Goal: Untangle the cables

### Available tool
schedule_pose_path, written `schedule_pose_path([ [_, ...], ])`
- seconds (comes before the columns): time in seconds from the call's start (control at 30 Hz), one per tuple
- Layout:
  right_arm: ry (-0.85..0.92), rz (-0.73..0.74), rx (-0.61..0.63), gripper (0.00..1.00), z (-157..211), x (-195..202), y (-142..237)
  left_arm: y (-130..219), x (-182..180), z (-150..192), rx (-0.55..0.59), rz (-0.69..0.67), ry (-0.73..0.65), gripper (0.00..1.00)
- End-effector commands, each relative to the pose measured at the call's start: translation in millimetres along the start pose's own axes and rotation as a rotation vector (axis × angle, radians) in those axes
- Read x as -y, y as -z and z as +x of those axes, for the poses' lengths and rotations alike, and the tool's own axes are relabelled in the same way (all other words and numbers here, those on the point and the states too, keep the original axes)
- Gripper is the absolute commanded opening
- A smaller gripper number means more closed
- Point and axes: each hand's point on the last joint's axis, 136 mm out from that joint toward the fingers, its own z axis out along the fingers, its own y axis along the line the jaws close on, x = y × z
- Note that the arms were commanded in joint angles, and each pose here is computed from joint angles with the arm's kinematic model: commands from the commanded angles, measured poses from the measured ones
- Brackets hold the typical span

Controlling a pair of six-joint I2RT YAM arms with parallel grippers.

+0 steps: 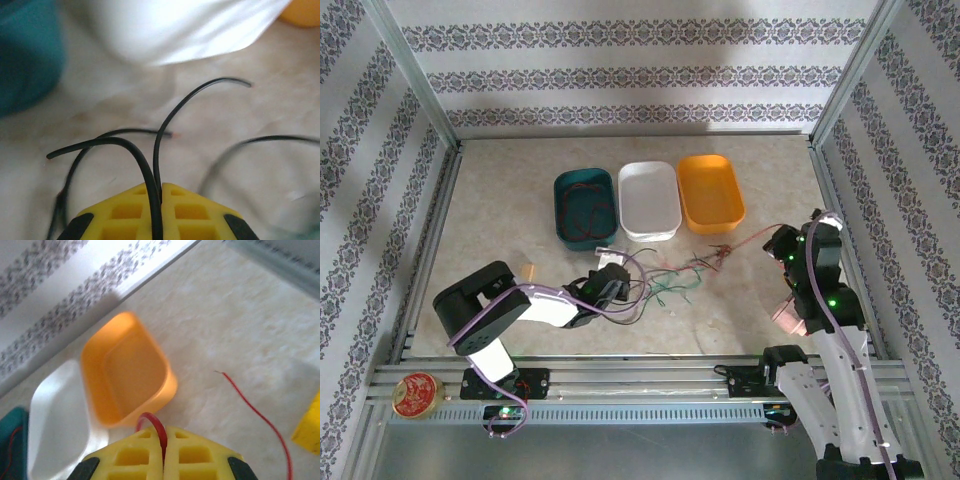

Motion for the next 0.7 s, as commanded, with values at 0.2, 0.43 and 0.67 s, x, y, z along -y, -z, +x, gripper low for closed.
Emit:
schedule_pose_path([
  [0.2, -0.037, 0.15, 0.141, 0.0, -37.6, 21.4, 13.5, 17.8, -62.0, 9.6, 0.019, -0.179, 0.132, 0.0],
  [0.43, 0.105, -0.28, -0.229, 0.0, 17.5, -63.4, -14.1, 30.4, -42.4, -21.0, 0.074, -0.062, 0.02, 0.0],
  [0.67, 0.22, -0.483, -0.413, 0.0, 73.6, -106.8, -3.4, 51.1, 51.6, -69.2, 0.095, 0.352, -0.136, 0.82],
])
